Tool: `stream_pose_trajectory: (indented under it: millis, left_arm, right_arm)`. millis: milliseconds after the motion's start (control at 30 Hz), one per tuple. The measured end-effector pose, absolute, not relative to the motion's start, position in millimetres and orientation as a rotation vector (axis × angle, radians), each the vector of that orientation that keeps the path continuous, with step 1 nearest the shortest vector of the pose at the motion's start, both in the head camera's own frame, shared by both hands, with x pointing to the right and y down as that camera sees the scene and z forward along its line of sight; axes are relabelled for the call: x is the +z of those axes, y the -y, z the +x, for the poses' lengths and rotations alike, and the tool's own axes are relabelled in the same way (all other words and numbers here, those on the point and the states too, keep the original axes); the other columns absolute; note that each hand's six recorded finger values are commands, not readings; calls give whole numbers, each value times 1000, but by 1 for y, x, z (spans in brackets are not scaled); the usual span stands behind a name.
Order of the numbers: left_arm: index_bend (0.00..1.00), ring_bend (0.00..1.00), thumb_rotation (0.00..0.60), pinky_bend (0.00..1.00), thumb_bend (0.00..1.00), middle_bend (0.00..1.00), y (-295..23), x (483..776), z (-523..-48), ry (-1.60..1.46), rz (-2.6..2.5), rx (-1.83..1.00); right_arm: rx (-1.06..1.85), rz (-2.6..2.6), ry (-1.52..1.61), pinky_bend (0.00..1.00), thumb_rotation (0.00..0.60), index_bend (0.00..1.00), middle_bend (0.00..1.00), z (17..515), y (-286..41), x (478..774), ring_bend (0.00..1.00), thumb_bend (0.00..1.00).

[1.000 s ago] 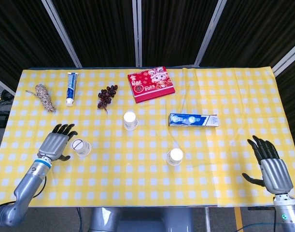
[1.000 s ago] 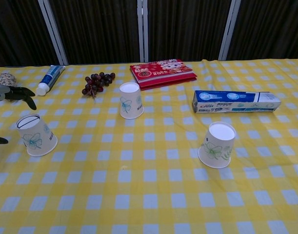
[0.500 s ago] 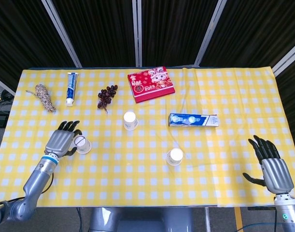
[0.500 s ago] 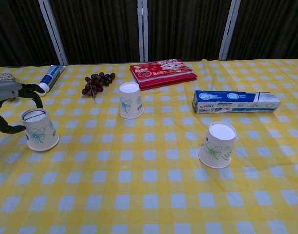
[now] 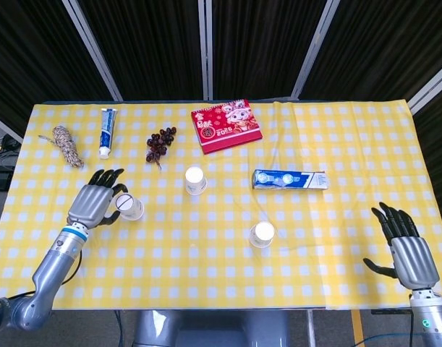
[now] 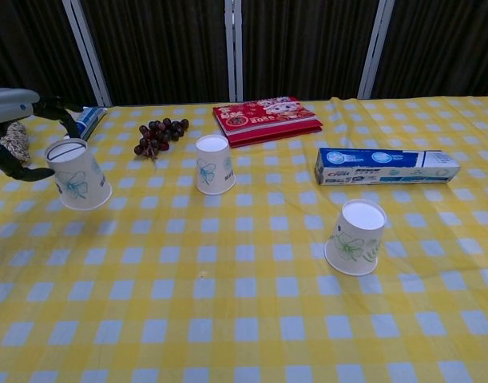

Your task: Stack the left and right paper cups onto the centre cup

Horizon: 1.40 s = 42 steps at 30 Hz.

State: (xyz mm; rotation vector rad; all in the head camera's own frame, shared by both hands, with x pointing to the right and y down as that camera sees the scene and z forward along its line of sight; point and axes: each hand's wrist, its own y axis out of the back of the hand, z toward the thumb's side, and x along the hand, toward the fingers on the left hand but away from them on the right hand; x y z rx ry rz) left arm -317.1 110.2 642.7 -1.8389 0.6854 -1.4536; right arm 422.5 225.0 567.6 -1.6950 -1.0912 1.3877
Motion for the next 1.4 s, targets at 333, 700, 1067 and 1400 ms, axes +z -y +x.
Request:
stream_pose_trajectory:
  millis: [333,700,1067,1400]
  left_arm:
    - [357,0,600,21,400,0,-66,632,-268,-705,-1861,-1322]
    - [360,0,600,21,400,0,-36,656,-197,-784,-1970,-1238]
    - [361,0,600,16,399,0,-17,667,-169,-786,-1964,-1185]
    - [269,0,600,0,390,0,-17,683,-165,-706,-1971,-1221]
  right_arm:
    - [1452,-1686,1132,0,600,47,0,439,-219,576,0,23]
    - [1515,-1668,1186,0,600,46,0,459,-212,583,0,23]
    - [1542,-1666,1201,0,600,46,0,464,-209,587,0,23]
    - [1553,-1642,1231,0,600,45,0,470,-206,587,0,23]
